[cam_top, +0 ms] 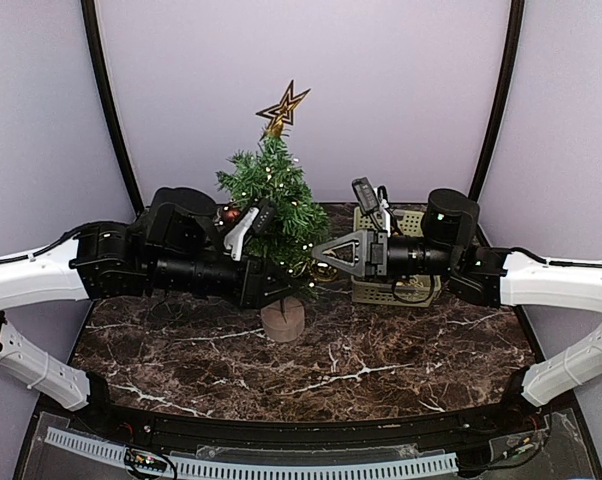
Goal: Decorate the small christmas tree
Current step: Hang the ornament ball on the branch.
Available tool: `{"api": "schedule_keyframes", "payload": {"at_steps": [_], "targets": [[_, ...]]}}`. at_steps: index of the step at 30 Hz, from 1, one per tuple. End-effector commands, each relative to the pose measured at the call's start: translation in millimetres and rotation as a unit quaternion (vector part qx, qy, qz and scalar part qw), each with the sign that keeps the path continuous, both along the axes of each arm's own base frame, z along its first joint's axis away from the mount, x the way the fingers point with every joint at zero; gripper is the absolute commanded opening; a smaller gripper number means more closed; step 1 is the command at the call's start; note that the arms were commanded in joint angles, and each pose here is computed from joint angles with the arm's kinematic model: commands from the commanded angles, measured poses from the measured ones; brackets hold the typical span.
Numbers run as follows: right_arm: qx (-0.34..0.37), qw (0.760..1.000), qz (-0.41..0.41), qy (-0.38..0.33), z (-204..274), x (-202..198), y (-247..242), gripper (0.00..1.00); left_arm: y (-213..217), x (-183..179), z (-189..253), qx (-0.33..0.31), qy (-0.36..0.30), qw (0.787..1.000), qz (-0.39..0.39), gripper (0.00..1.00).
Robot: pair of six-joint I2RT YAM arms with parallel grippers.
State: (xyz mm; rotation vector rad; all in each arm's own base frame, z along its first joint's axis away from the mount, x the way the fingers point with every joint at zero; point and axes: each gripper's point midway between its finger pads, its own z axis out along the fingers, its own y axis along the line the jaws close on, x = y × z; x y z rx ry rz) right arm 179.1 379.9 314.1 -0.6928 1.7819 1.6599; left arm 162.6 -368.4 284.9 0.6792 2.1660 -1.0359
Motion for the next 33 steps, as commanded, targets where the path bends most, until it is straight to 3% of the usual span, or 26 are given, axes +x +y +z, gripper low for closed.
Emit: {"api": "schedule_keyframes", "payload": {"at_steps": [1,8,20,33], "targets": [[0.015,1.000,0.001,-0.016,9.3,-4.0,-2.1,0.36,1.6,6.7,1.7,-0.022,0.003,0.999,0.031,0.31],[0.014,1.000,0.005,-0.015,8.5,-5.4,-2.0,0.36,-1.5,8.6,2.9,-0.045,0.009,0.998,0.039,0.19],[0.011,1.000,0.006,-0.013,5.5,-6.5,-2.7,0.36,6.7,16.3,7.2,-0.058,-0.003,0.996,0.069,0.18],[0.002,1.000,-0.002,-0.008,-2.5,-3.1,-2.2,0.36,4.5,20.9,7.4,-0.062,-0.010,0.995,0.077,0.02]]}}
